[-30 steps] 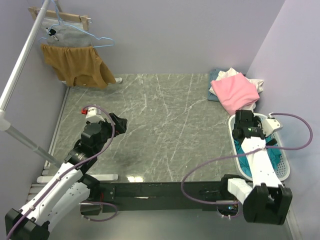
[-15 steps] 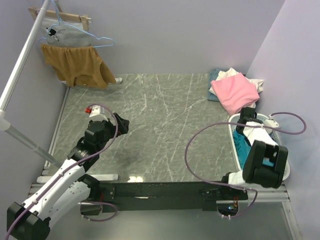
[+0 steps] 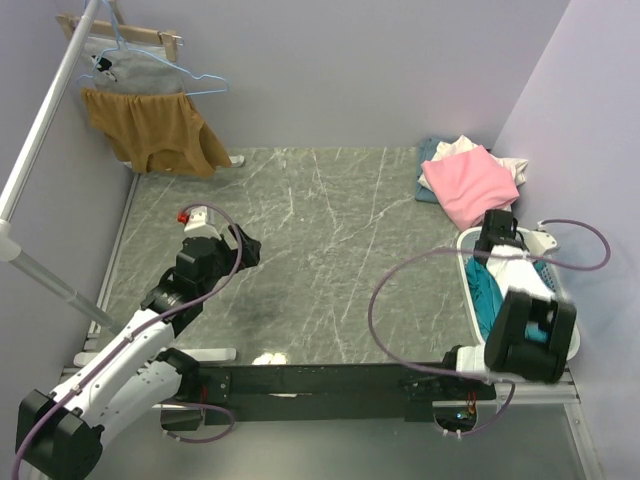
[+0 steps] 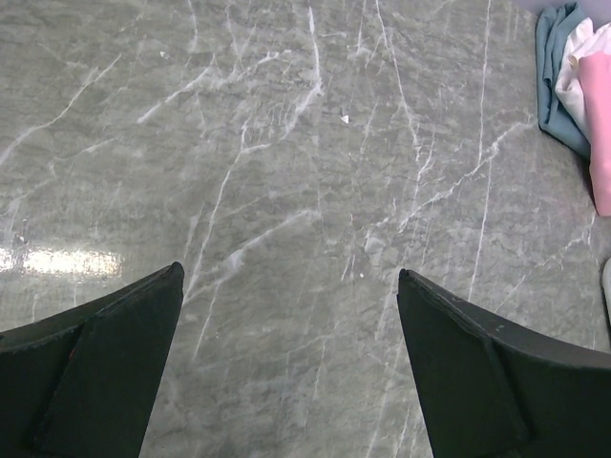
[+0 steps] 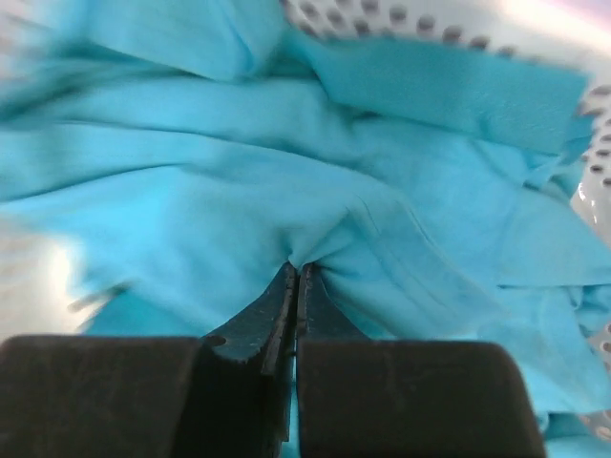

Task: Fold and stack the t-shirts
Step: Grab crumpled tshirt from bin with the right arm, then move the tshirt to the center of the board

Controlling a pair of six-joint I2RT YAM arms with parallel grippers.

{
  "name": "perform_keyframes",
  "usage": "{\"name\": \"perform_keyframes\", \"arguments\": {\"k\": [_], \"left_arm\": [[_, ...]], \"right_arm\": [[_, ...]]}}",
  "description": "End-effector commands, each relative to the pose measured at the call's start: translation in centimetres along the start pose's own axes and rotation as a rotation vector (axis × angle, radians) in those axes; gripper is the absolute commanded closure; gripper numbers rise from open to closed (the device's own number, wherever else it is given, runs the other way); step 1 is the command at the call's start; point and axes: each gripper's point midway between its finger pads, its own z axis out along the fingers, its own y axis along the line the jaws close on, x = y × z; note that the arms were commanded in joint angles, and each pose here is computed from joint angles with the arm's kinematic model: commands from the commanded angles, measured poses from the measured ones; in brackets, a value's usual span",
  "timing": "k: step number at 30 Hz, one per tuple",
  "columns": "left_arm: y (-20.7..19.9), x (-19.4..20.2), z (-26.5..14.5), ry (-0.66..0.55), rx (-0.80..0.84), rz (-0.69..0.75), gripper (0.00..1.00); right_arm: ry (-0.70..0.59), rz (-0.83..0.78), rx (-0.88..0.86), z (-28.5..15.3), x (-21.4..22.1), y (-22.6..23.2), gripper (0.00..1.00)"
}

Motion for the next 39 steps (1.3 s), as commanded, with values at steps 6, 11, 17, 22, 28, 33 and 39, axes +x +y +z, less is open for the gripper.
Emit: {"name": "perform_keyframes", "arguments": {"k": [6, 11, 17, 22, 28, 33, 39], "left_arm": [[-1.9, -1.7, 0.5, -0.022, 0.046, 0.011, 0.0], [-2.0, -1.7, 0.6, -0.03, 0.053, 0.005, 0.01], [-2.1, -2.6, 0.2, -0.066, 0.056, -0.008, 0.01], [-2.0, -2.9, -0.1, -0.085, 0.054, -0.022, 0.01], [-0.9, -3.7, -0.5, -0.121, 0.001, -0.03, 0.01], [0.5, -5.0, -1.9, -0.17, -0.085, -0.054, 0.01], [1.3, -6.4, -3.6, -0.242, -0.112, -0.106, 0.0]], "right_arm": [[-0.359, 0.196, -0.625, -18.6, -12.0, 2.4, 1.0], [-0.293, 0.021, -1.207, -32.2, -12.6, 7.5, 1.0], [-0.381, -0.144, -1.591, -46.3, -13.5, 9.3, 1.0], [-0.463, -0.288, -1.856, -57.6, -14.2, 8.4, 1.0], [-0.427, -0.483, -2.078, -66.4, -9.3, 10.2, 1.0], [-0.23, -0.586, -1.988, -63.3, -0.2, 16.2, 1.0], [0.008, -0.687, -1.874, -55.4, 10.8, 15.6, 1.0]]}}
